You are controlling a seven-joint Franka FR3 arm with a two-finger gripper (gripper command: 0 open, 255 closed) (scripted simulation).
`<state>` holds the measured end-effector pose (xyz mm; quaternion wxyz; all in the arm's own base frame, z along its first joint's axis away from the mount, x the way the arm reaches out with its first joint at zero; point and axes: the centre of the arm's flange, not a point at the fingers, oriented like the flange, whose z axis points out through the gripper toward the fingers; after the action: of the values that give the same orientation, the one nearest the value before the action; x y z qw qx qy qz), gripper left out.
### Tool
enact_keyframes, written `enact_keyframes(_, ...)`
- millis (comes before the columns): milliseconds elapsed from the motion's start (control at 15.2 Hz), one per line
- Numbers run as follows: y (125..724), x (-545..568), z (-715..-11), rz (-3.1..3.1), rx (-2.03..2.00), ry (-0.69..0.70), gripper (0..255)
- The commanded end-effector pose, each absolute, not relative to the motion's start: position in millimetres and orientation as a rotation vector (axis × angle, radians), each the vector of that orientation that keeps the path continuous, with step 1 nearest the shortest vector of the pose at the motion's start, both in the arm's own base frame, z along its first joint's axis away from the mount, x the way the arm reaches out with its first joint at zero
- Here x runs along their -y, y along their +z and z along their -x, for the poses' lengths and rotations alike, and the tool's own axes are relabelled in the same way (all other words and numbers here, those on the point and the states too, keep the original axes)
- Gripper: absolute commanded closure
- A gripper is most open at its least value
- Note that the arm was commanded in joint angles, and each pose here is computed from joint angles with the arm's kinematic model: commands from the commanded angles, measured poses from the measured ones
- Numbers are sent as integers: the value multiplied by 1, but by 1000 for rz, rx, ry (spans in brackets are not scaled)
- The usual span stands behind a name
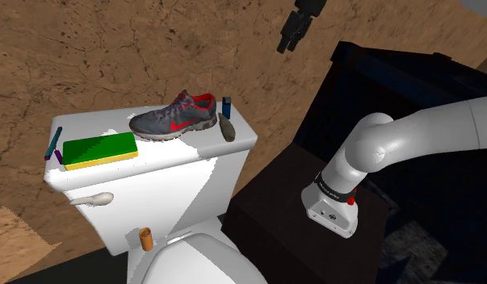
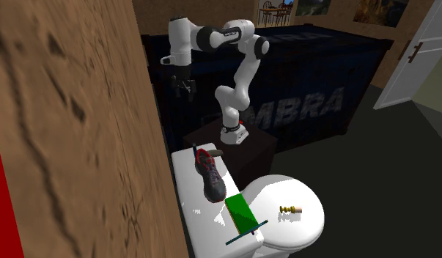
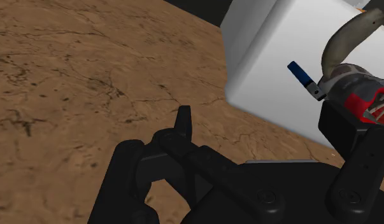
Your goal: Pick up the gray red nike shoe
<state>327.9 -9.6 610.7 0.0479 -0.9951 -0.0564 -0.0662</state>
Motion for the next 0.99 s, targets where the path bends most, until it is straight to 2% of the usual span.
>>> enact_keyframes(0, 611, 10, -328, 3034, 172, -202, 0)
enact_keyframes(924, 548, -148, -366, 2943, -156, -236, 0)
